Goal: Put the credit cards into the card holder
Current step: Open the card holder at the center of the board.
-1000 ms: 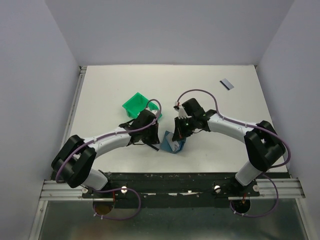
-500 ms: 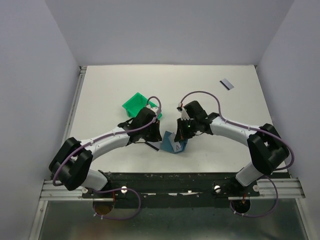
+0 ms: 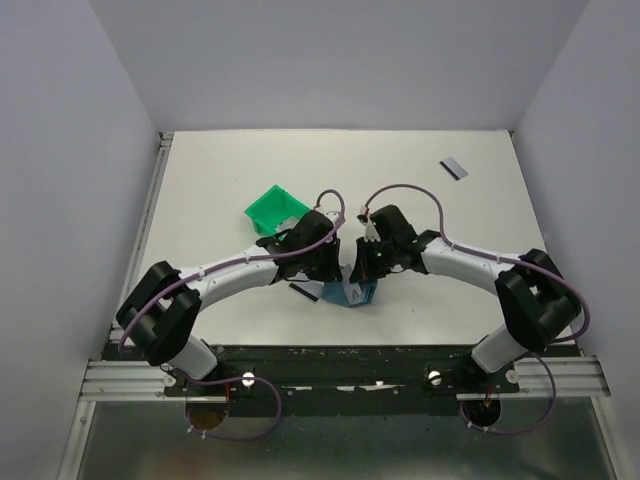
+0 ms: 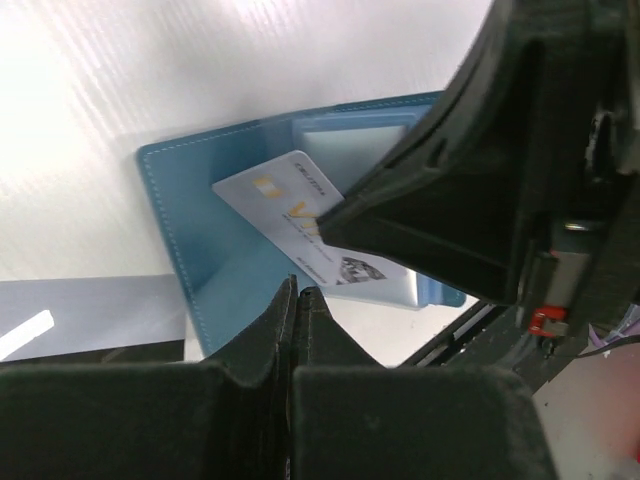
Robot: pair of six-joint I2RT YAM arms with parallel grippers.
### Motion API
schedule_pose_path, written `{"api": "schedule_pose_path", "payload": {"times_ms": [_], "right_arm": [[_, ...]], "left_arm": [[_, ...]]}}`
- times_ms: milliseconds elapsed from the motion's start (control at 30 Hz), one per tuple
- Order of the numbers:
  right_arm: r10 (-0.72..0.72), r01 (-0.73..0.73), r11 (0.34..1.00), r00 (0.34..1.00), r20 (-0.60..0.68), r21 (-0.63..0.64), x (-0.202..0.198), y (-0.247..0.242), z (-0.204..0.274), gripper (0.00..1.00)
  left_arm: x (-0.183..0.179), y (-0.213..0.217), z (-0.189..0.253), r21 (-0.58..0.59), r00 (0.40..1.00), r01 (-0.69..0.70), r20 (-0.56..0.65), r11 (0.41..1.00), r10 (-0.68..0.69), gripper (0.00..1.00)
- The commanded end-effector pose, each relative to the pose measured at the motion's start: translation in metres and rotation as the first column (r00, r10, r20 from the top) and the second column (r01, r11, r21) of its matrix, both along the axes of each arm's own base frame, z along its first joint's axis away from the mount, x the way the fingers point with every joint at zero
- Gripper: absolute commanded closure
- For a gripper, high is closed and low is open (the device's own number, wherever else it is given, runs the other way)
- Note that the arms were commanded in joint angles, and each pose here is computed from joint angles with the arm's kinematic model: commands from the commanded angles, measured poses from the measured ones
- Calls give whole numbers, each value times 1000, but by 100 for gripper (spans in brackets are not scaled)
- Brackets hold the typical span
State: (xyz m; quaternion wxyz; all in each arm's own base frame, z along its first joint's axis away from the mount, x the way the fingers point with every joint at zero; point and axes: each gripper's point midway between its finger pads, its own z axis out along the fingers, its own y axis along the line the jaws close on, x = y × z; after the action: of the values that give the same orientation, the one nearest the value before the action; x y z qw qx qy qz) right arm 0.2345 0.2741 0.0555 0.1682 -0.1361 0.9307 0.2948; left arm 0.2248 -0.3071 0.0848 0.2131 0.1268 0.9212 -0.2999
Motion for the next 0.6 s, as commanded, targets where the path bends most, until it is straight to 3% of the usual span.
{"api": "schedule_pose_path", "payload": {"times_ms": [0,267,567], "right_arm": [[-52,53,998,997,54,-18,8,-7,2,100],[-76,83,994,993,95,-68,6,-24,9,100],[-81,94,990,989,121,-108,-2,-40,18,100]], "left_arm": [[-9,-7,1,40,1000,-22,-16,999,23,100],[-27,-15,-12,102,997,-75,-26,992,78,100],[-24,-26,-15,119,991,-128,-9,985,130,100]]}}
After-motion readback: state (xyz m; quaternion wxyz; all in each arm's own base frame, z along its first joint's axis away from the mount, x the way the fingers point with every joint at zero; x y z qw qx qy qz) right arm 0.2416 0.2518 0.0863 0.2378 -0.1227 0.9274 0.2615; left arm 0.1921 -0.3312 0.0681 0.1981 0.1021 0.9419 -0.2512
